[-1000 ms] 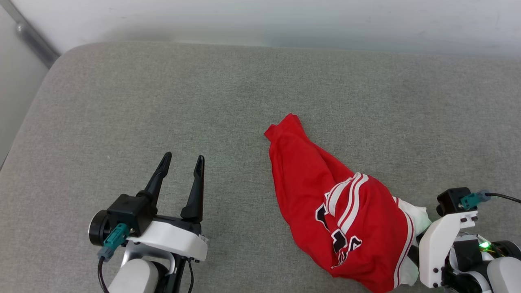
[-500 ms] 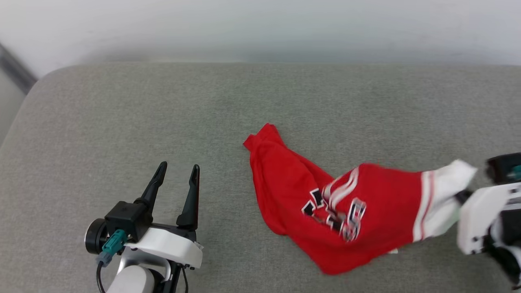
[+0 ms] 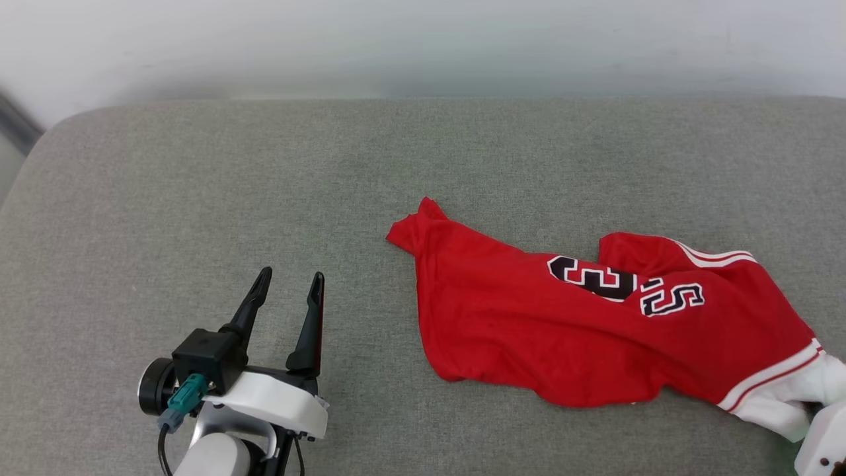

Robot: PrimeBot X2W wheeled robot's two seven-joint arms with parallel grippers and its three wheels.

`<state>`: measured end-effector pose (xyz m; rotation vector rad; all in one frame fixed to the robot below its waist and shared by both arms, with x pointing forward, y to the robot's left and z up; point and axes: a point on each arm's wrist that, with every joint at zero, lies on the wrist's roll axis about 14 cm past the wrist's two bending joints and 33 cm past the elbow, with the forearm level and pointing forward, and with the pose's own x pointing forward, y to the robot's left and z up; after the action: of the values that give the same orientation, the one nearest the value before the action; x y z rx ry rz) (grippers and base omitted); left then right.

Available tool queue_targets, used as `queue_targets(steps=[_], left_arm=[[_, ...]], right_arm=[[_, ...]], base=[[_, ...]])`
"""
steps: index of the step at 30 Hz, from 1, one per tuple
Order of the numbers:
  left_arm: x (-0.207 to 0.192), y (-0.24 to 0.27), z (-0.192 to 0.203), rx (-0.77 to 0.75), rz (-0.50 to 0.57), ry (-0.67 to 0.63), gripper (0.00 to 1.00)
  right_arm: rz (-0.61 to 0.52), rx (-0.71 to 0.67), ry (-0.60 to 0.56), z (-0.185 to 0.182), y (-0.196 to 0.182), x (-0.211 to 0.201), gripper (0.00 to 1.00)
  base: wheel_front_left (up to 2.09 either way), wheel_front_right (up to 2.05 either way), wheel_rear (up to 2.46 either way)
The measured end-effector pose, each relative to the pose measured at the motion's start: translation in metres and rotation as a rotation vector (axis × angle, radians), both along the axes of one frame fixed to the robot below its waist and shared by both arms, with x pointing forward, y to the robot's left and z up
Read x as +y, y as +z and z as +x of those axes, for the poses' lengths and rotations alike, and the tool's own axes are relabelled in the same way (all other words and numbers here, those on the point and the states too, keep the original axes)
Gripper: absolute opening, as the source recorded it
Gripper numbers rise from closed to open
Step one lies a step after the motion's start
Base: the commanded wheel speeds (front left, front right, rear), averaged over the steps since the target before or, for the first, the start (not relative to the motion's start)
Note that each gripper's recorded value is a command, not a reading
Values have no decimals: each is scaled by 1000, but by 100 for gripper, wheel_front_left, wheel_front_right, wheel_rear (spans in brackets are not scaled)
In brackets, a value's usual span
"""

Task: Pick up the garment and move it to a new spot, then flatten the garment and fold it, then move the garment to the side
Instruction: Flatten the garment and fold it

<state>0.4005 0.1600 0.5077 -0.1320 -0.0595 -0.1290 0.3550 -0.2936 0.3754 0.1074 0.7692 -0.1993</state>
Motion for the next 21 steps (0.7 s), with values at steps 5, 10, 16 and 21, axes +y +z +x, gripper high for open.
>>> queue_targets(steps=[5,10,16,21], left_arm=[[1,2,-3,-4,-2,4,100],[1,4,-12,-3,3,8,100],[4,9,-23,-5,19,19,100],[8,13,-33,-3,36,34,100]], right_arm=[[-48,-206,-29,13,26,-6,100],[-132,-446,-34,25,73,-8,100],[-159,-621,30,23,110,18,100],[-142,-728,116,15,136,52,100]], base=[[0,0,0],[0,0,0],[0,0,0],[0,0,0]])
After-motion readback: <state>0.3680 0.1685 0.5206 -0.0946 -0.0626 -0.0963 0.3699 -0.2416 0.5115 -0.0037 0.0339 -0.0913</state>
